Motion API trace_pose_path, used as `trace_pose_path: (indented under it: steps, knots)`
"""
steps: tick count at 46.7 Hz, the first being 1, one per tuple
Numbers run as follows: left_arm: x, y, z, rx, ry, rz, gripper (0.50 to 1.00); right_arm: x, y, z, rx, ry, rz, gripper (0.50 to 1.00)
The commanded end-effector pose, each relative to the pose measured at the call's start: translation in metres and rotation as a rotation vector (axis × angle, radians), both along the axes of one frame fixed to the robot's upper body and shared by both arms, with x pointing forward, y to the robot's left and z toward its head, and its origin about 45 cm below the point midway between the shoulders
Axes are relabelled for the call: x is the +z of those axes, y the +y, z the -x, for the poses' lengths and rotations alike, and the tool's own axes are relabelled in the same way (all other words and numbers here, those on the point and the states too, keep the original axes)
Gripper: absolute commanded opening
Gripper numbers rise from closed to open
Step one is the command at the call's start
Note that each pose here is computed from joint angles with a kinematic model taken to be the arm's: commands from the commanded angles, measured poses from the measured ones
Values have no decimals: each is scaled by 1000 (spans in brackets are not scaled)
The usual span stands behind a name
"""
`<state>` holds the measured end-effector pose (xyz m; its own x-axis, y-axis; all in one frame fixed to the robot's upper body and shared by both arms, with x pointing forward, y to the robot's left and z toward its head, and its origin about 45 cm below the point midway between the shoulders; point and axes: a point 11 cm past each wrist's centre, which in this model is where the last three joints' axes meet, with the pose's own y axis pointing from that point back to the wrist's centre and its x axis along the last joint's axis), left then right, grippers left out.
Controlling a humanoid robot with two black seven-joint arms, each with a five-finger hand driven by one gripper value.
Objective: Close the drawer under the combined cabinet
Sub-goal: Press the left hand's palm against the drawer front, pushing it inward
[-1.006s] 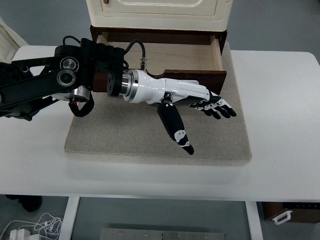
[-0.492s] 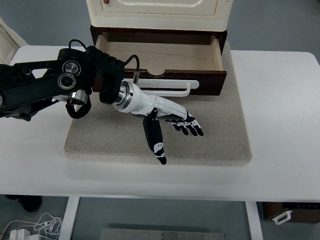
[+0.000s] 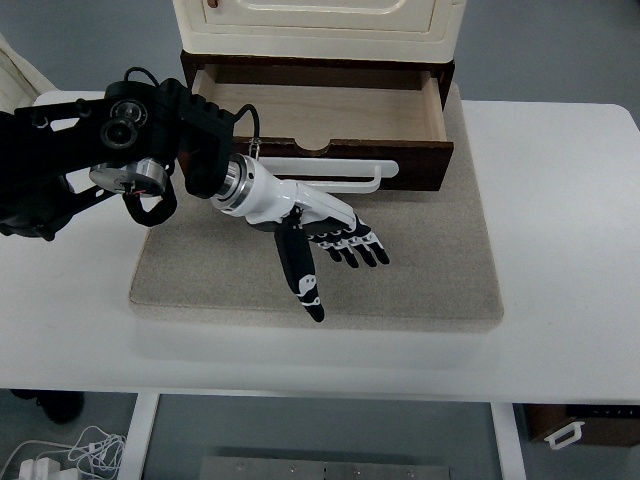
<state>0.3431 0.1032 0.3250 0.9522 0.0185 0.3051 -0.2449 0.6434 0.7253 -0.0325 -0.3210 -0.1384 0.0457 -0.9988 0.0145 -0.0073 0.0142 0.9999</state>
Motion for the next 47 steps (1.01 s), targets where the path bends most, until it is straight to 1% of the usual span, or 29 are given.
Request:
trace_pose_path:
  steps: [1,5,16,32,44,47]
  knots:
    - [2,0,-1,-1,-5,-3,999,0,0,-1,0,-2,0,952]
    - [2,0,-1,2,-5,-4,999,0,0,0,0,0,0,952]
    - [1,4,-10,34,-9,-8,999,0,0,0,0,0,0,952]
    - [-3,7,-13,43,-13,-25,999,0,0,0,0,0,0,952]
    - [-2,12,-22,64,-21,-36,999,0,0,0,0,0,0,952]
    - [3,15,-28,77,-35,-42,999,0,0,0,0,0,0,952]
